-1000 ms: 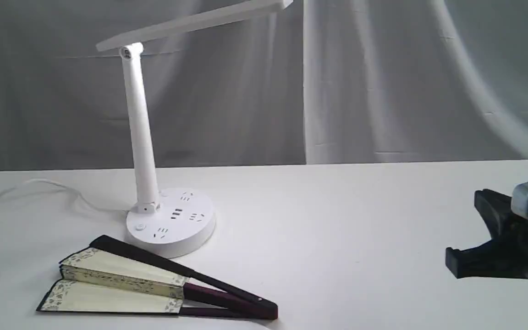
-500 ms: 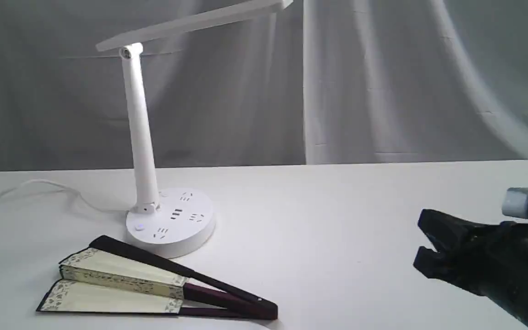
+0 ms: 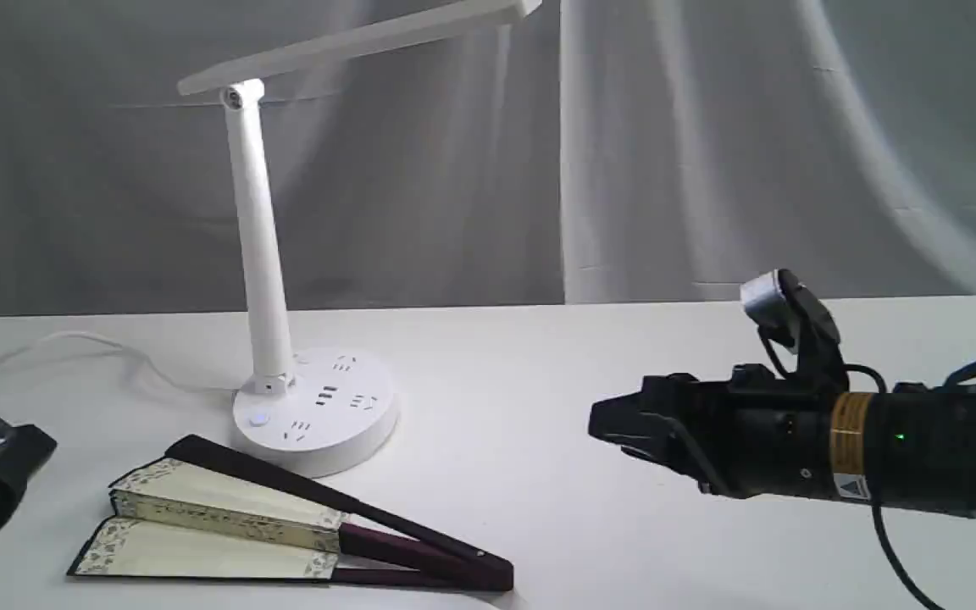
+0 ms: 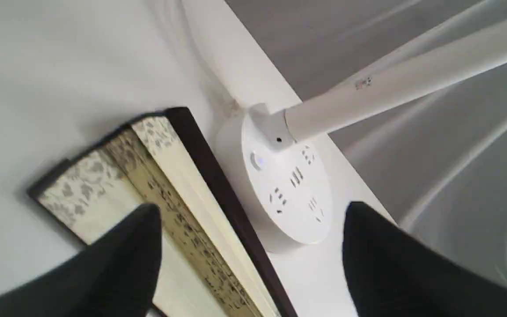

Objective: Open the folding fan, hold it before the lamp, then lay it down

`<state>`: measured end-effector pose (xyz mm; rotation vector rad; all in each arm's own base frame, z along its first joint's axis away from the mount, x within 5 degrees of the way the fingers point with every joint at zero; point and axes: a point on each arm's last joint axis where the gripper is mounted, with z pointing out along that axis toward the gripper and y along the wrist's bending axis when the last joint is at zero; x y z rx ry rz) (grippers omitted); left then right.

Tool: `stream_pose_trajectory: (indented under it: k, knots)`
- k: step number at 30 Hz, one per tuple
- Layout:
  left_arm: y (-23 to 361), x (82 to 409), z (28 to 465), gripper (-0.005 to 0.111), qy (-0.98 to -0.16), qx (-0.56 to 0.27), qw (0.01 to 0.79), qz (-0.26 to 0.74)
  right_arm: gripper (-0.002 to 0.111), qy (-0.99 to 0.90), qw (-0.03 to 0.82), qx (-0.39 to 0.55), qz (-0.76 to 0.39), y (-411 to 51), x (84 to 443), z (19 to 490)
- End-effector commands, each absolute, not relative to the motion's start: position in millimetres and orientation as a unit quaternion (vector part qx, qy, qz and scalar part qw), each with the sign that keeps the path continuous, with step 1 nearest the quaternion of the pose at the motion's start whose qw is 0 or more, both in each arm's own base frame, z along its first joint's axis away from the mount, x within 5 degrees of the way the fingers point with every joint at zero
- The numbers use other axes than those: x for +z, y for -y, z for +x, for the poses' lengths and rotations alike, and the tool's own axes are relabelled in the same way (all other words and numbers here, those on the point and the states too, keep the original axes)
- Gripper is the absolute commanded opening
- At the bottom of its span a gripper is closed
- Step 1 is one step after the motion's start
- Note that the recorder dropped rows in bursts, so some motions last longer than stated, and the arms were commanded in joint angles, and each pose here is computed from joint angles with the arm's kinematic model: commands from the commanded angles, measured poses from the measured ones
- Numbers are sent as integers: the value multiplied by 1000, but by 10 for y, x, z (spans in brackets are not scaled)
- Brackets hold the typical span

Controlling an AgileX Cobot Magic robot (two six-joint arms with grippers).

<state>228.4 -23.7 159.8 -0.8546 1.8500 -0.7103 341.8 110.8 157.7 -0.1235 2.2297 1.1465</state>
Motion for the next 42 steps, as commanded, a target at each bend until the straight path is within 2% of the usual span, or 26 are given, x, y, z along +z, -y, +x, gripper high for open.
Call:
stream_pose_trajectory:
  k: [1,5,10,14,23,36,42]
  knots:
    - [299,1503,2358,60,-740,-339,460,-356,47,-837,286,460,-76,-1194,1580,3571]
    - [316,1315,2396,60,-736,-352,431,-385,47,-840,255,471,-85,-1247,1513,3750]
    - [376,1174,2464,60,-756,-358,404,-369,47,-847,223,472,-102,-1393,1414,3888]
    - [438,1158,2550,60,-768,-372,383,-354,47,-848,208,469,-133,-1597,1342,3947]
    - [428,1118,2578,60,-782,-351,359,-369,47,-846,145,499,-119,-1961,1071,4082]
    - [434,1116,2574,60,-785,-351,357,-365,47,-859,149,463,-159,-2168,906,4062]
    - [449,1115,2568,60,-790,-353,354,-353,40,-863,146,457,-158,-2240,874,4033]
